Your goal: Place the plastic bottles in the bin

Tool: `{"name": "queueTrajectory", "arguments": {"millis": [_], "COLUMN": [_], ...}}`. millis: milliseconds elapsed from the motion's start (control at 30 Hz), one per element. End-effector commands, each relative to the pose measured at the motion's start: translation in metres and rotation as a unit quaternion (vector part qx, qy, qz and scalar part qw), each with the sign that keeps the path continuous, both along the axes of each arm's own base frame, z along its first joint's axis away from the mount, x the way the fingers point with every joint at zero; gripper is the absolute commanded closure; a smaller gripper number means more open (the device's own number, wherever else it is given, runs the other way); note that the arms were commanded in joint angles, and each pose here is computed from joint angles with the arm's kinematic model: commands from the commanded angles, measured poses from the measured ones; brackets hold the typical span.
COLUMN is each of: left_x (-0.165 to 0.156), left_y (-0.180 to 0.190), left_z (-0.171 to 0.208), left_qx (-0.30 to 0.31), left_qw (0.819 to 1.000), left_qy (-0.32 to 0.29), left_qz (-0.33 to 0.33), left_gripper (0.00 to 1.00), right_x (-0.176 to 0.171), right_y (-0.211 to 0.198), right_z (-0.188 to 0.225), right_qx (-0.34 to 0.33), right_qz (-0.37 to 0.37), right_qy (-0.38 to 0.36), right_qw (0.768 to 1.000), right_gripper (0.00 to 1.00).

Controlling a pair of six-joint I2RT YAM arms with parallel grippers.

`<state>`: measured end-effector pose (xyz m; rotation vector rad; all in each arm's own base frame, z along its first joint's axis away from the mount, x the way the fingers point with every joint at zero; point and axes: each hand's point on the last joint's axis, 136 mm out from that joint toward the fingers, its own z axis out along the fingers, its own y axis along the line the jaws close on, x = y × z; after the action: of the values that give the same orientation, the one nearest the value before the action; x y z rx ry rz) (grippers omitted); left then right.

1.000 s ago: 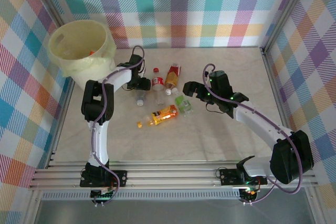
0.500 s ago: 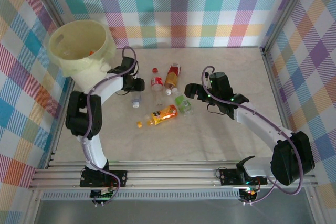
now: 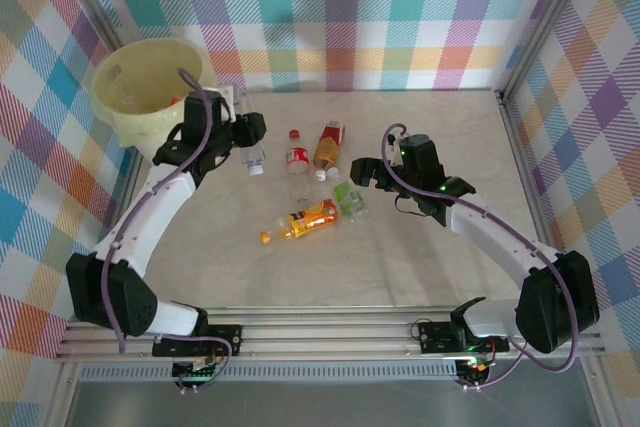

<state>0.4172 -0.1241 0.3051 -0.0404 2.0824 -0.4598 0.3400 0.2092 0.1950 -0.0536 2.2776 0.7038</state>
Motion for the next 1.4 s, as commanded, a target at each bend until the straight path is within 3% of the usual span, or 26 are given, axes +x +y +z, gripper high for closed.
{"name": "queueTrajectory", "arguments": {"millis": [0,200,333,433,833,1033,1100,1233,1367], "left_x": [0.000,0.011,0.033,0.055,0.140,0.168,0.173,0.177,0.181], "left_y": [0.018,0.075,0.122,0.144,0.218,0.217,0.214,0.214,0.203], "left_z": [0.066,0.125,0.140,0.147,0.106,0.087,0.080,0.062,0.064], "left_qx": [-0.011,0.003,-0.020,-0.040,-0.022,-0.035,-0.047,-0.069,-0.086], "left_qw": [0.996,0.977,0.957,0.950,0.937,0.946,0.948,0.944,0.952], "left_qy": [-0.076,-0.138,-0.149,-0.148,-0.109,-0.082,-0.072,-0.043,-0.033], "left_qz": [0.045,0.164,0.249,0.271,0.330,0.312,0.307,0.319,0.291], "left_gripper": [0.50,0.50,0.50,0.50,0.50,0.49,0.47,0.26,0.17], "right_x": [0.003,0.002,0.003,0.004,-0.002,-0.004,-0.004,-0.004,-0.003], "right_y": [0.005,0.004,0.006,0.008,0.004,0.001,0.002,0.002,0.000], "right_z": [0.023,0.027,0.027,0.028,0.028,0.024,0.023,0.021,0.014], "right_qx": [0.013,0.015,0.019,0.023,0.021,0.023,0.023,0.022,0.011], "right_qz": [0.012,0.011,0.011,0.014,0.010,0.002,0.002,0.001,-0.003], "right_qy": [-0.031,-0.036,-0.035,-0.032,-0.025,-0.018,-0.016,-0.014,-0.007], "right_qw": [0.999,0.999,0.999,0.999,0.999,1.000,1.000,1.000,1.000], "right_gripper": [0.00,0.00,0.00,0.00,0.00,0.00,0.00,0.00,0.00]}}
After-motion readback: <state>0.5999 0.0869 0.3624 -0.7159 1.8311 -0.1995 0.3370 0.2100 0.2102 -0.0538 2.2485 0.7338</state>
